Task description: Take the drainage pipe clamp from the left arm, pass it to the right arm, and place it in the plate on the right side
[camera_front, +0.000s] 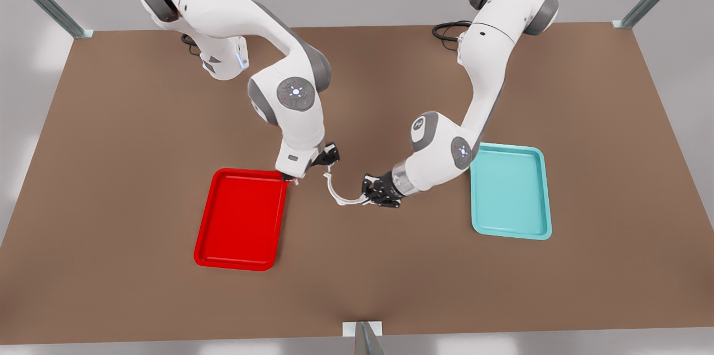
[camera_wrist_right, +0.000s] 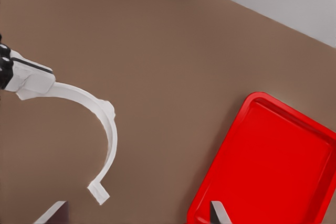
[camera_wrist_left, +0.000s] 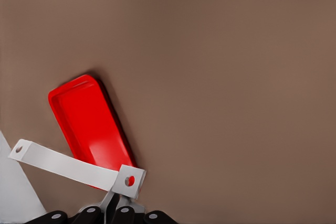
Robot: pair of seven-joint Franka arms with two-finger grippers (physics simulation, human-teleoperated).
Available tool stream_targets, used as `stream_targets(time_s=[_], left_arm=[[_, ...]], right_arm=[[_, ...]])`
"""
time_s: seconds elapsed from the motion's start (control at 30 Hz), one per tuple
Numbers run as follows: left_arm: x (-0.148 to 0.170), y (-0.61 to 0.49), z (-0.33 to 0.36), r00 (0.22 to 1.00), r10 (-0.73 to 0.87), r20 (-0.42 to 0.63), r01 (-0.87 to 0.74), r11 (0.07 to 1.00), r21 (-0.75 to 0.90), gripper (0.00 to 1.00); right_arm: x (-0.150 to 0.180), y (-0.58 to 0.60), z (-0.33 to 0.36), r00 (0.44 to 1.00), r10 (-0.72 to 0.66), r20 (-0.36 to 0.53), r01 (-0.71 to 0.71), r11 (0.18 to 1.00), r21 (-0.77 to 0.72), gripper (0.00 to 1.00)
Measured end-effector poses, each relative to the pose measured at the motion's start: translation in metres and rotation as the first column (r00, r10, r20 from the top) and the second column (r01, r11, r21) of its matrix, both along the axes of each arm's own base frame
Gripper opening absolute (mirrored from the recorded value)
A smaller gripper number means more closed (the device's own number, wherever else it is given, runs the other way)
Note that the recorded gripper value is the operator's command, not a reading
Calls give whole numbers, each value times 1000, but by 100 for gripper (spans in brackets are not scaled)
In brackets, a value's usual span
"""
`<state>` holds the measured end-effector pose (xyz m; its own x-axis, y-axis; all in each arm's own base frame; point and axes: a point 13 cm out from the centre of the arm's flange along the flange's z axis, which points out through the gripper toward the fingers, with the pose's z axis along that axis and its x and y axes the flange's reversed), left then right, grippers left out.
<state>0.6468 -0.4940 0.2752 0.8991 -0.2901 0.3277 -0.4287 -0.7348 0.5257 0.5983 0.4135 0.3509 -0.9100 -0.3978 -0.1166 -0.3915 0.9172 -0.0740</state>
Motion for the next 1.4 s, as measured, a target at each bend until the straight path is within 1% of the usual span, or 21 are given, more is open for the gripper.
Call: stream_targets(time_s=[0.07,0.17,0.3,0.4,0.57,0.6,0.63,0.67,0.93,0.97,1.0,1.03,1.1,1.17,1.2,1.23,1.3,1.4], left_arm=[[1,-2,2,1000,6,6,-6,1000,-6,21],[2,-4,1,1000,9,11,-9,1000,-10,21],[1,-7,1,1000,11,16,-10,1000,-14,21],[2,-8,2,1000,13,18,-12,1000,-16,21],[3,-8,2,1000,14,20,-14,1000,-16,21],[3,-8,2,1000,15,21,-14,1000,-16,21],[3,-8,2,1000,15,21,-14,1000,-16,21],[3,-8,2,1000,15,21,-14,1000,-16,21],[3,-7,2,1000,16,22,-15,1000,-16,21],[3,-8,2,1000,15,21,-15,1000,-17,21],[3,-8,2,1000,15,21,-15,1000,-17,21],[3,-7,2,1000,16,21,-16,1000,-17,21],[4,-7,2,1000,17,21,-17,1000,-17,21],[4,-7,3,1000,17,21,-17,1000,-18,21],[4,-7,4,1000,17,21,-17,1000,-19,66],[4,-6,4,1000,14,27,-14,1000,-14,100],[7,-1,3,998,-6,59,4,1000,23,100],[10,3,14,996,-13,83,10,999,34,100]], right_arm=[[1,8,-6,1000,-28,4,28,999,19,100],[-2,18,-16,993,-102,-54,106,990,95,100],[-3,26,-29,978,-174,-114,190,971,147,100],[6,11,-43,959,-240,-152,262,953,153,100],[-7,20,-69,944,-267,-195,296,945,139,100],[-9,23,-73,942,-270,-200,300,944,137,99],[-10,24,-75,940,-275,-202,305,943,136,93],[-10,26,-76,939,-279,-202,310,941,139,90],[7,41,-88,932,-318,-176,350,915,201,90],[8,44,-90,931,-320,-173,352,912,210,69],[10,45,-90,931,-323,-170,355,909,218,45],[11,47,-90,931,-325,-167,357,906,226,40],[13,51,-89,931,-326,-165,359,901,243,36],[13,53,-89,931,-327,-163,360,898,252,28],[14,54,-88,931,-327,-161,360,898,255,26],[14,55,-88,931,-328,-159,360,897,258,21],[16,55,-87,931,-330,-155,361,895,263,21],[17,56,-86,931,-333,-151,363,893,266,21]])
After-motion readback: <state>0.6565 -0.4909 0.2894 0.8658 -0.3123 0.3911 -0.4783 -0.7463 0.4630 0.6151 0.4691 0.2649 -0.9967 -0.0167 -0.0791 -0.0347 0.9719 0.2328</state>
